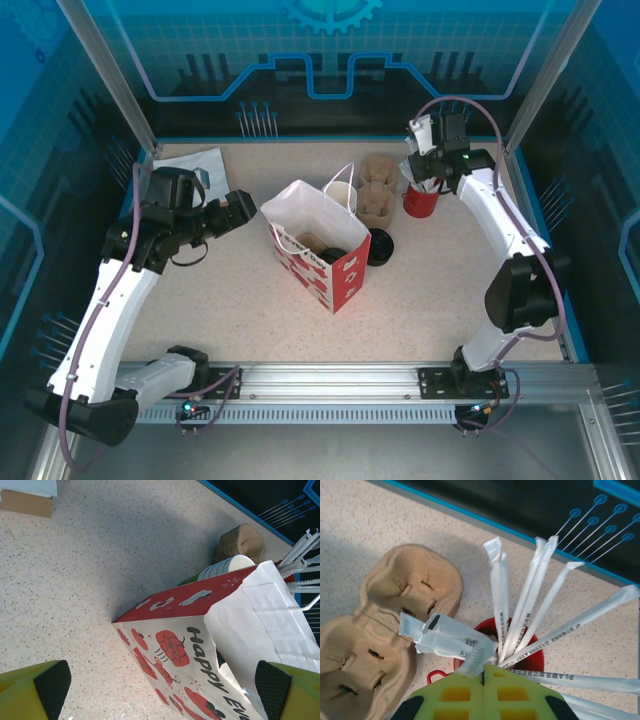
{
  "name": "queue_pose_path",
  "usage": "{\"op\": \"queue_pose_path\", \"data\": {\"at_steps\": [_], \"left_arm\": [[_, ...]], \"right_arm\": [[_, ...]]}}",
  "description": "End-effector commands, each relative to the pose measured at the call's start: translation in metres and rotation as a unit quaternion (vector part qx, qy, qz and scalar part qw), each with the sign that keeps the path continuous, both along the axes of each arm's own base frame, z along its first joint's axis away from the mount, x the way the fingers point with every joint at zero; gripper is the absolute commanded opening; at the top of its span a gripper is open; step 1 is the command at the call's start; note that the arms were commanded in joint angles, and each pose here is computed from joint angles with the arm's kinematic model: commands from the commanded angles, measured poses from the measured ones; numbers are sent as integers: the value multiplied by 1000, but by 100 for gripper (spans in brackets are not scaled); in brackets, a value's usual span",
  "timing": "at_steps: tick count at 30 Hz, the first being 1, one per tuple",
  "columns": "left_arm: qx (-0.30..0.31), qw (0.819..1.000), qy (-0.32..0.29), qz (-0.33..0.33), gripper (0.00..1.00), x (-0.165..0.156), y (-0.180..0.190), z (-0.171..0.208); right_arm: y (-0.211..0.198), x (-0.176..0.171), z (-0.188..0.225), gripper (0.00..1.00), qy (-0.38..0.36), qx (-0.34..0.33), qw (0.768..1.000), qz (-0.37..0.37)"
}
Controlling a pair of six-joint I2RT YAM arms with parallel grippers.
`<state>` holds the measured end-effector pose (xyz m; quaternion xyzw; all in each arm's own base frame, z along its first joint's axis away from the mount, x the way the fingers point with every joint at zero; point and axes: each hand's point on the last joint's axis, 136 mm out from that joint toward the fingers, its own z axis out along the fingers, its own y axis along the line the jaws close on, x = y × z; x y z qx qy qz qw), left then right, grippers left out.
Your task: Pack the takeout coffee
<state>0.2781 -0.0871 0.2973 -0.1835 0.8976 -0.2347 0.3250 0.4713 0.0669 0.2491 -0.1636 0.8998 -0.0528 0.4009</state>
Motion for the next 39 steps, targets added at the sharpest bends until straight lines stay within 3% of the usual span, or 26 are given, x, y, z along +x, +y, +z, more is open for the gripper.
{"op": "queue_pose_path", "data": {"at_steps": [1, 23, 30, 39], "left_arm": [[-1, 1000, -2, -3, 99, 0, 1, 1], [-20, 1000, -12, -14, 99, 1, -6, 4], [-25, 999, -15, -16, 99, 2, -8, 5], [-26, 999, -14, -14, 99, 4, -8, 4]], "right_arm": [[-12, -4, 21, 0, -36, 9, 999, -24], [-32, -86, 134, 0, -152, 45, 985, -61], [4, -150, 188, 0, -183, 145, 972, 28], [71, -232, 223, 0, -153, 271, 929, 199]]}}
